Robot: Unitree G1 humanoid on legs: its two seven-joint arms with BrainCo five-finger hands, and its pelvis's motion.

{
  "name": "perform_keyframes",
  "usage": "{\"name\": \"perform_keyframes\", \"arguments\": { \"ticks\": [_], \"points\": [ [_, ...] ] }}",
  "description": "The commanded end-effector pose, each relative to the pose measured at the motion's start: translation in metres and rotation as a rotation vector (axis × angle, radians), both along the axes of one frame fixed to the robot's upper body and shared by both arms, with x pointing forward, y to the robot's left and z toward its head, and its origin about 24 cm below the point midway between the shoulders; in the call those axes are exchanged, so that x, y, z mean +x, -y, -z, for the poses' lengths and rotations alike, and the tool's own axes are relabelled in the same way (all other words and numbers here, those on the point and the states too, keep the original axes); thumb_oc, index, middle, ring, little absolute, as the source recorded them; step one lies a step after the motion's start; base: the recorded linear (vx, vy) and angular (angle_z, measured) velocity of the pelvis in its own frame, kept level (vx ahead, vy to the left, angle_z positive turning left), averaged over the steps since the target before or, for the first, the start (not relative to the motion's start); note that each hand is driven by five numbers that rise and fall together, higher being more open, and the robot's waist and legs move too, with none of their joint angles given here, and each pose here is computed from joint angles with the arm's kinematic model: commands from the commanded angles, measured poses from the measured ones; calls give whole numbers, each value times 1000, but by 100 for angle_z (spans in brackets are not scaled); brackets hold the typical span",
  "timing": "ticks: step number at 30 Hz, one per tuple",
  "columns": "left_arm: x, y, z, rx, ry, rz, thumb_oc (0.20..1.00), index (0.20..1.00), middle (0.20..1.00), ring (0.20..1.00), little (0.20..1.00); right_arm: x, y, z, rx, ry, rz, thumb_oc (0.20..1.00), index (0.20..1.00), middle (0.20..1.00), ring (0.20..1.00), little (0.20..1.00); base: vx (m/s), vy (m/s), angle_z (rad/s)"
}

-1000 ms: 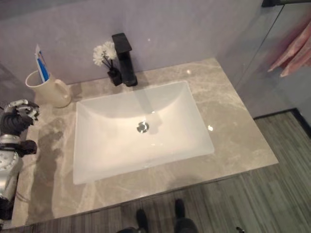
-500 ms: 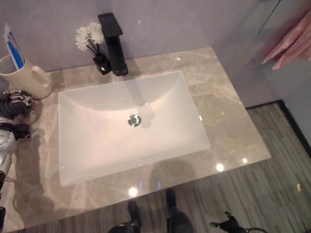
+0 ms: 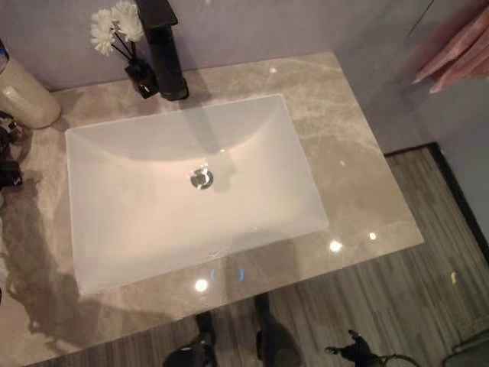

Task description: Put brush and paste in cup on sink, flatten towel.

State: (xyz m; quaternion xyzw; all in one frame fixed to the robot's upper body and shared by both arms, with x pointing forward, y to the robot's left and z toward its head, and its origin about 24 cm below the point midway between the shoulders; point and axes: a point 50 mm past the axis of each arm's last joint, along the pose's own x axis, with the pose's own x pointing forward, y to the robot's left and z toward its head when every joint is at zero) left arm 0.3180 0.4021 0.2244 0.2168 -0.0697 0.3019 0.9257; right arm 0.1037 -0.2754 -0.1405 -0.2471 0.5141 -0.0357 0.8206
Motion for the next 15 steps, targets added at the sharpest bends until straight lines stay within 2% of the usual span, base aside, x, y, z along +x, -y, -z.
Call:
{"name": "perform_keyframes", "arguments": {
  "ticks": [1,15],
  "points": [
    [1,-2,-8,-3,20,-7,200,200,200,200,200,-8,-4,4,16,-25,-4,1000,1000,1000,1000,1000,26,3,-4],
    [13,17,-7,29,20,45,200,200,200,200,200,-2,-7,2,30,6,-28,1000,1000,1000,1000,1000,3,-3,-1]
  ]
}}
